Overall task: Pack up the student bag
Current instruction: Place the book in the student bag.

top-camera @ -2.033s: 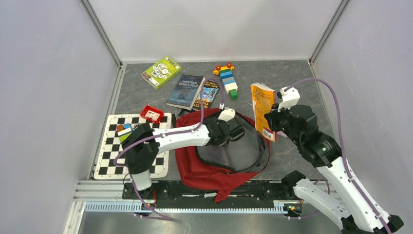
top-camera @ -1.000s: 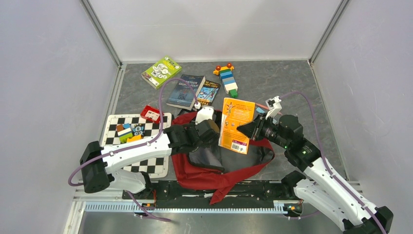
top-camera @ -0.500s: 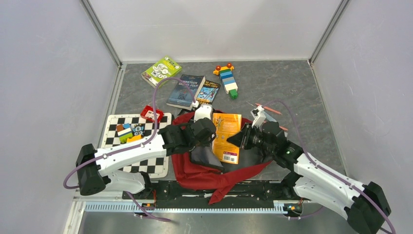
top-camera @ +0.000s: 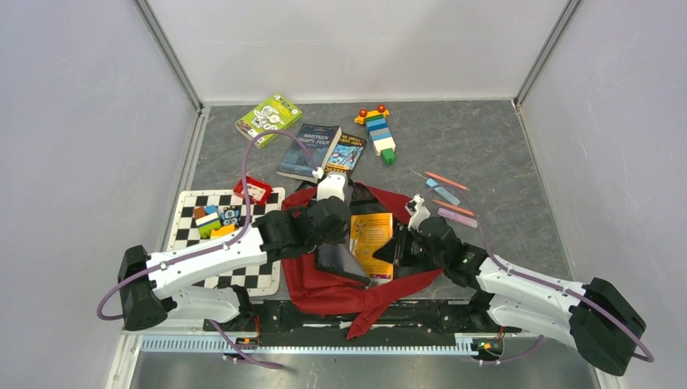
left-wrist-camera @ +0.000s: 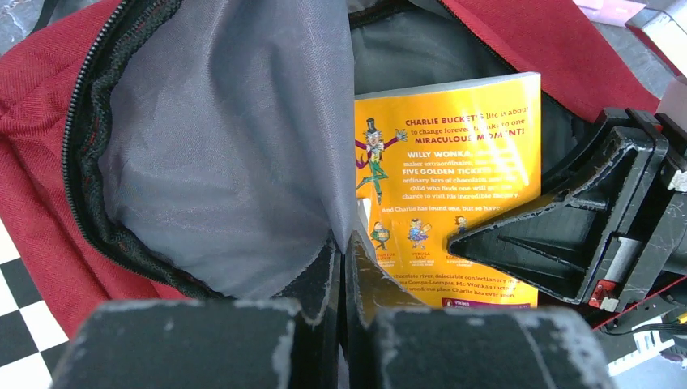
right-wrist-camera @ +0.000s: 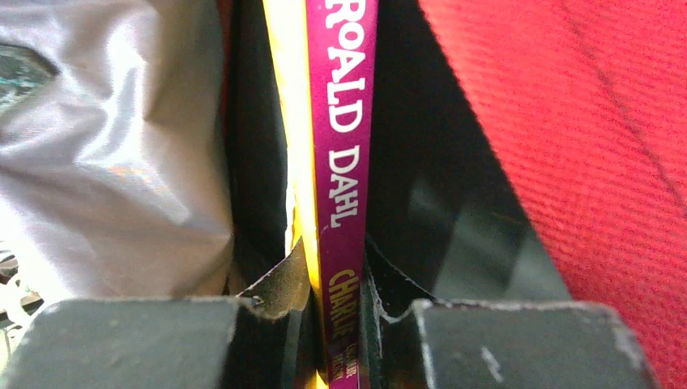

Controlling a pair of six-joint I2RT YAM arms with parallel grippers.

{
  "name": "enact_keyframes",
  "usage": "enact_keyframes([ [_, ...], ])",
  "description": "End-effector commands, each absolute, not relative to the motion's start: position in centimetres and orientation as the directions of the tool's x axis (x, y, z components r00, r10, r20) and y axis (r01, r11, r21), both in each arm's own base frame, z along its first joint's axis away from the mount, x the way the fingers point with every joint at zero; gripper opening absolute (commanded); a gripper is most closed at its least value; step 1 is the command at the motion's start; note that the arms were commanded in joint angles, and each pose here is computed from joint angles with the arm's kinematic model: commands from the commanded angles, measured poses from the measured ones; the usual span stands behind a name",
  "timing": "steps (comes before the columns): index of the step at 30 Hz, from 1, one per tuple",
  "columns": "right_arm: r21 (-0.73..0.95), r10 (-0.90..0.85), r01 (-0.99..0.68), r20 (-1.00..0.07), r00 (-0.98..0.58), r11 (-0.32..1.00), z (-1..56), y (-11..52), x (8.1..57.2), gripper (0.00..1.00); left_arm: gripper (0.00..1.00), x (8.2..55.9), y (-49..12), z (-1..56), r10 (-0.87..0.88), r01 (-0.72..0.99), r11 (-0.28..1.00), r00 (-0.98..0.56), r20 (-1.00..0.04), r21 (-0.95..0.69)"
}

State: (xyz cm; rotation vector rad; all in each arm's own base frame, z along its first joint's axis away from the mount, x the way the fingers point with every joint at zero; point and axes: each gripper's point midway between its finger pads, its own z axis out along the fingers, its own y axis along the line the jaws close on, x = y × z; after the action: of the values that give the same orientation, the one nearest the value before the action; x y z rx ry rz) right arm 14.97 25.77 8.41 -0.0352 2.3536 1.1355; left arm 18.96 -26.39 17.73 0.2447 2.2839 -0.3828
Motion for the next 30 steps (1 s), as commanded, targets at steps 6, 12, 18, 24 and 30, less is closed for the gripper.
enact_keyframes([
  [6, 0.806, 0.256, -0.417, -0.546, -0.798, 0.421, 17.0, 31.1, 16.6, 0.00, 0.02, 19.6, -28.0, 20.4, 0.004, 0.345, 0.898, -0.629, -0.777, -0.274],
  [12, 0.778, 0.205, -0.383, -0.535, -0.820, 0.499, 12.5, 31.7, 17.1, 0.00, 0.02, 19.7, -28.3, 21.5, -0.018, 0.361, 0.879, -0.626, -0.780, -0.310],
  [18, 0.687, 0.092, -0.371, -0.536, -0.839, 0.625, 6.8, 31.4, 17.4, 0.11, 0.02, 19.8, -28.0, 21.2, -0.028, 0.351, 0.882, -0.628, -0.778, -0.315],
  [24, 0.545, 0.037, -0.386, -0.611, -0.791, 0.744, 5.6, 28.9, 18.4, 0.64, 0.02, 19.9, -27.3, 20.8, -0.044, 0.322, 0.890, -0.644, -0.764, -0.324],
  [30, 0.430, 0.021, -0.369, -0.674, -0.738, 0.824, 5.7, 26.1, 19.3, 0.74, 0.02, 19.9, -27.5, 20.9, -0.025, 0.329, 0.891, -0.652, -0.758, -0.313],
])
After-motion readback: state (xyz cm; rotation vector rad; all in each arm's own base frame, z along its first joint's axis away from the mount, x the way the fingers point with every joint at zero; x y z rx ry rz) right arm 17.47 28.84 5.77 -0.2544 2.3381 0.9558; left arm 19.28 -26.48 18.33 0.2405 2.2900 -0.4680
